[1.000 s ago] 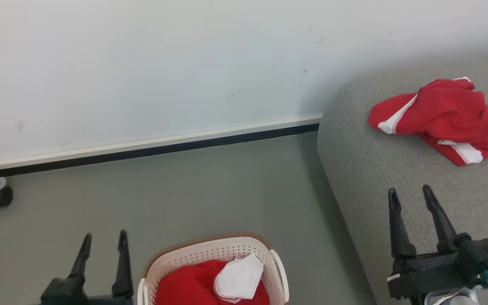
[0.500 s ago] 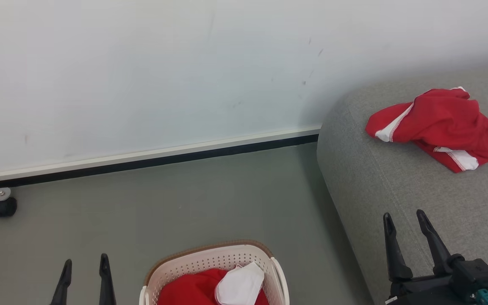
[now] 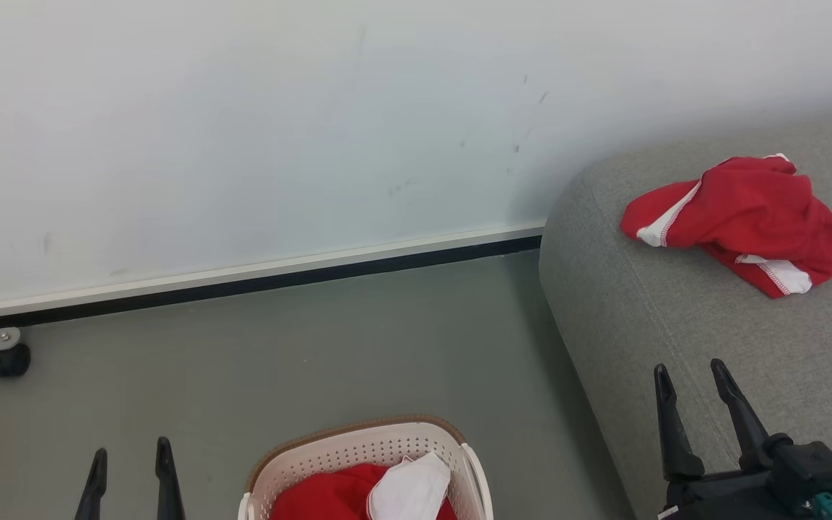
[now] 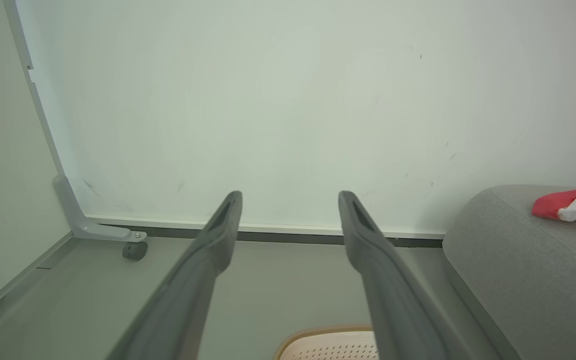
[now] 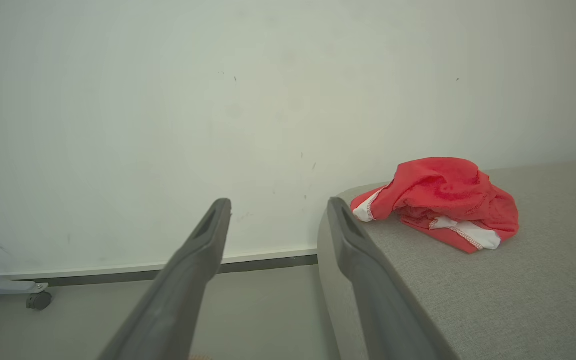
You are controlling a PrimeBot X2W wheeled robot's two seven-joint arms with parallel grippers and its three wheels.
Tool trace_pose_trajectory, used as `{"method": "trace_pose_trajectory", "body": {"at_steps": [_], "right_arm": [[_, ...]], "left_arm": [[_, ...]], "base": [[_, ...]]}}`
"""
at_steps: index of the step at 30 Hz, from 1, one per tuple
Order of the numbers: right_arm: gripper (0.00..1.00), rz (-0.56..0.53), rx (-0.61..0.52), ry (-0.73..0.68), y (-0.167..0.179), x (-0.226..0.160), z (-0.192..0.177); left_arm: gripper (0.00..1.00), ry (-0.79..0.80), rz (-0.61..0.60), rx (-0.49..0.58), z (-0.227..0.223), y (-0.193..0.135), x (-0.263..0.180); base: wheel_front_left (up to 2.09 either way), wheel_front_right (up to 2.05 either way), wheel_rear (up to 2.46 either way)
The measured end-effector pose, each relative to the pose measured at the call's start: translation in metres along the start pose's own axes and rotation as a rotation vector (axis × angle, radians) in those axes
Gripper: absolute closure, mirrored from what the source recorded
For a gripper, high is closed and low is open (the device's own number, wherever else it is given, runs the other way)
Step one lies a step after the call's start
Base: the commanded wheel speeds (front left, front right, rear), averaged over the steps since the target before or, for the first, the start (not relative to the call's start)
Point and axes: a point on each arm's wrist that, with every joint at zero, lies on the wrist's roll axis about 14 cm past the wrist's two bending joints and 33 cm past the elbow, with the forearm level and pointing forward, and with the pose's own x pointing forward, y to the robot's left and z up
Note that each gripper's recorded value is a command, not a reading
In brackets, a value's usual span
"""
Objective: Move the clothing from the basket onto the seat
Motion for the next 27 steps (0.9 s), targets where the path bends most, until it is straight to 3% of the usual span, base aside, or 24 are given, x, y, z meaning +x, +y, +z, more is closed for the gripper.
{"method": "trace_pose_trajectory", "body": {"at_steps": [14,27], "right_arm": [[0.0,0.004,0.006,0.013,0.002,-0.003,-0.003],[0.0,-0.026,-0.002,0.032,-0.009,0.007,-0.009]], "left_arm": [[0.0,0.015,0.012,0.017,-0.004,0.006,-0.007],[0.0,0.086,-0.045,0.029,-0.026,-0.01,0.007]], "base": [[0.0,0.0,0.0],[0.0,0.0,0.0]]}}
